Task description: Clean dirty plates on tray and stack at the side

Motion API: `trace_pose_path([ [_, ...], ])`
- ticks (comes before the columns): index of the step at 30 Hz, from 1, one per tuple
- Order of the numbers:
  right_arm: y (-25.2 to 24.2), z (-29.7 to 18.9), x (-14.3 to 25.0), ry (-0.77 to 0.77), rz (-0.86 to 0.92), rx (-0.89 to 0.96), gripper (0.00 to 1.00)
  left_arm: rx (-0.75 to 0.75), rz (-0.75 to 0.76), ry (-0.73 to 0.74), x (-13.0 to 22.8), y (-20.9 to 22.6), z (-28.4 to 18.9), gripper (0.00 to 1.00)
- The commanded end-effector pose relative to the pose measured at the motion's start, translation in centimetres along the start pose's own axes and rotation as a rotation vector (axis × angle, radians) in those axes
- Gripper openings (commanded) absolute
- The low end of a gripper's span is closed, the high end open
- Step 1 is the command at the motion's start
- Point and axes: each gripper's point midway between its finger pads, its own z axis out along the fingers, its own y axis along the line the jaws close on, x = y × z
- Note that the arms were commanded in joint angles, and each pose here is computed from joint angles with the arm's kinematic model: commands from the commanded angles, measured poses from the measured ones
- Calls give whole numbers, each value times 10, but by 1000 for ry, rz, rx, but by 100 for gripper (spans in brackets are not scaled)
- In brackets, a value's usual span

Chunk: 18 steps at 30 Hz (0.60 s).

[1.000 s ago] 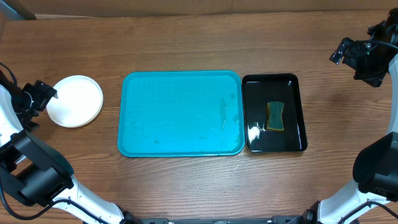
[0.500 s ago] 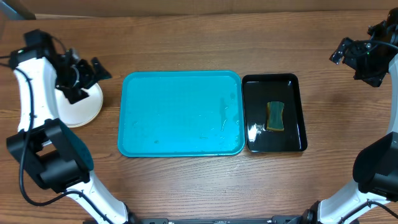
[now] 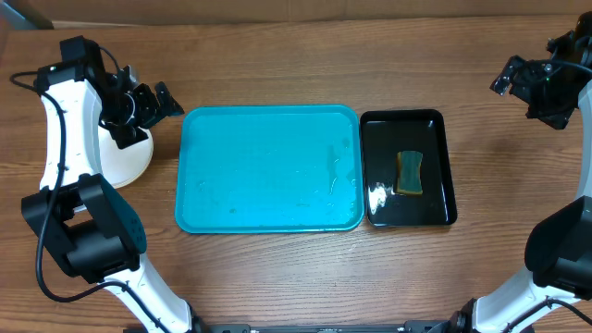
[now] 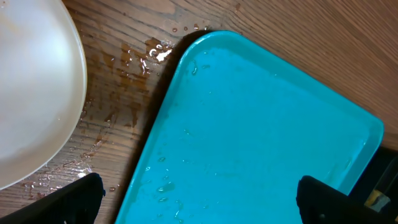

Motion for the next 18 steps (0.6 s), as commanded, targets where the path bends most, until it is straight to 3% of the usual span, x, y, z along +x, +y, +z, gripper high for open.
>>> trace_pose_path([
  [1,3,-4,-2,-15,-8,-6,100,5,22,12,3,-1,3,100],
  [4,10,-13,-2,-35,-22,-15,100,5,22,12,3,-1,3,100],
  [11,51,-123,8,-283,-121,-100,100,5,22,12,3,-1,3,100],
  [18,95,-272,78,-614,-282,-269,100,5,22,12,3,-1,3,100],
])
